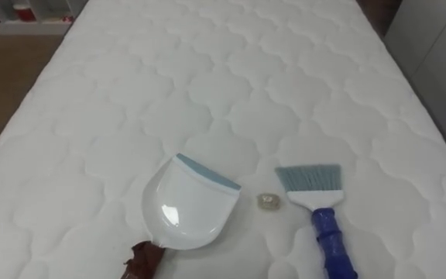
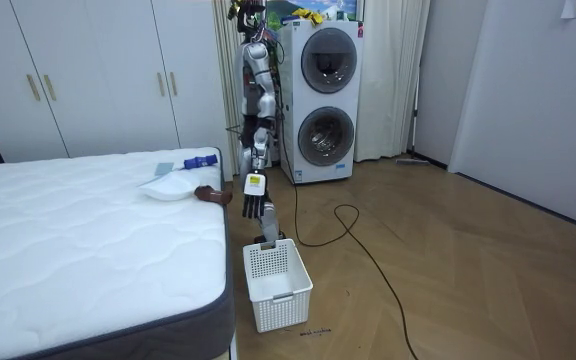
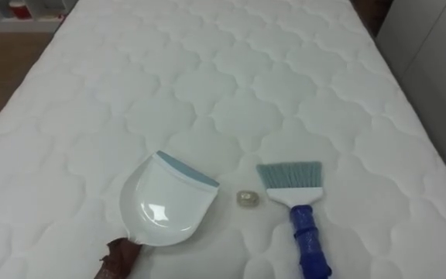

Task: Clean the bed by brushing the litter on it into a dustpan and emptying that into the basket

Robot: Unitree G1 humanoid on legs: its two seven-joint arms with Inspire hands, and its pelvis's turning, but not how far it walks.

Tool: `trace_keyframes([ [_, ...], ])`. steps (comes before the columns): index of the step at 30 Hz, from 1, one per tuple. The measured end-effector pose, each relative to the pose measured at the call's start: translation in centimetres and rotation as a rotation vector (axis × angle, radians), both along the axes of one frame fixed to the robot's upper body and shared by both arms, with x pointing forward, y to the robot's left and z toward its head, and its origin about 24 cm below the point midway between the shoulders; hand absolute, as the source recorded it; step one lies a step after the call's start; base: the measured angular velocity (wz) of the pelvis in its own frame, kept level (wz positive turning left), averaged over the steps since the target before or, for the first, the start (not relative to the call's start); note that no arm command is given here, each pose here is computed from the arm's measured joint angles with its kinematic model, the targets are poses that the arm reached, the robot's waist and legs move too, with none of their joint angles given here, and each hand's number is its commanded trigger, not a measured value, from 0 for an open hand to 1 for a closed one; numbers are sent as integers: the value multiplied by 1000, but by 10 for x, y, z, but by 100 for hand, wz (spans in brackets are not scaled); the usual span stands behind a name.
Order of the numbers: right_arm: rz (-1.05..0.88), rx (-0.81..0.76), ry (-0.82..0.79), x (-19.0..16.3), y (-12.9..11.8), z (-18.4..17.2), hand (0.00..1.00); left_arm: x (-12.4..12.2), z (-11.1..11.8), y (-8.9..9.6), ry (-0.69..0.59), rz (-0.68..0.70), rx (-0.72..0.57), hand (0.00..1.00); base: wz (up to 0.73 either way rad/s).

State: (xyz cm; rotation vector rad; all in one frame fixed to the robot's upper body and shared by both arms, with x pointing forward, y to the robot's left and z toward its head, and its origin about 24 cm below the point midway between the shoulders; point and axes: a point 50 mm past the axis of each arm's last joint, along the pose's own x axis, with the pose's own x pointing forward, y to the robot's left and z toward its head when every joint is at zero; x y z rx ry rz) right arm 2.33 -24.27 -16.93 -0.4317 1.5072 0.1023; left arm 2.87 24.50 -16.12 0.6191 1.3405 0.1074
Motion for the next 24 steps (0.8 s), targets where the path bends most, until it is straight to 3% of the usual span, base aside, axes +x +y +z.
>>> trace_keyframes([
  [7, -40, -29, -61, 5, -3, 1, 0, 14, 10, 14, -182, 165, 100, 0, 4],
  [10, -40, -28, -80, 8, -3, 1, 0, 33, 21, 19, -320, 213, 135, 0, 9],
  [15, -86, -16, -142, 19, -4, 3, 0, 77, 51, 22, -608, 170, 188, 0, 5],
  [18, -116, 2, -134, 15, -4, 3, 0, 92, 60, 17, -685, 134, 187, 0, 0],
  [24, -124, 17, -142, 14, -3, 2, 0, 99, 61, 5, -709, 60, 170, 0, 0],
])
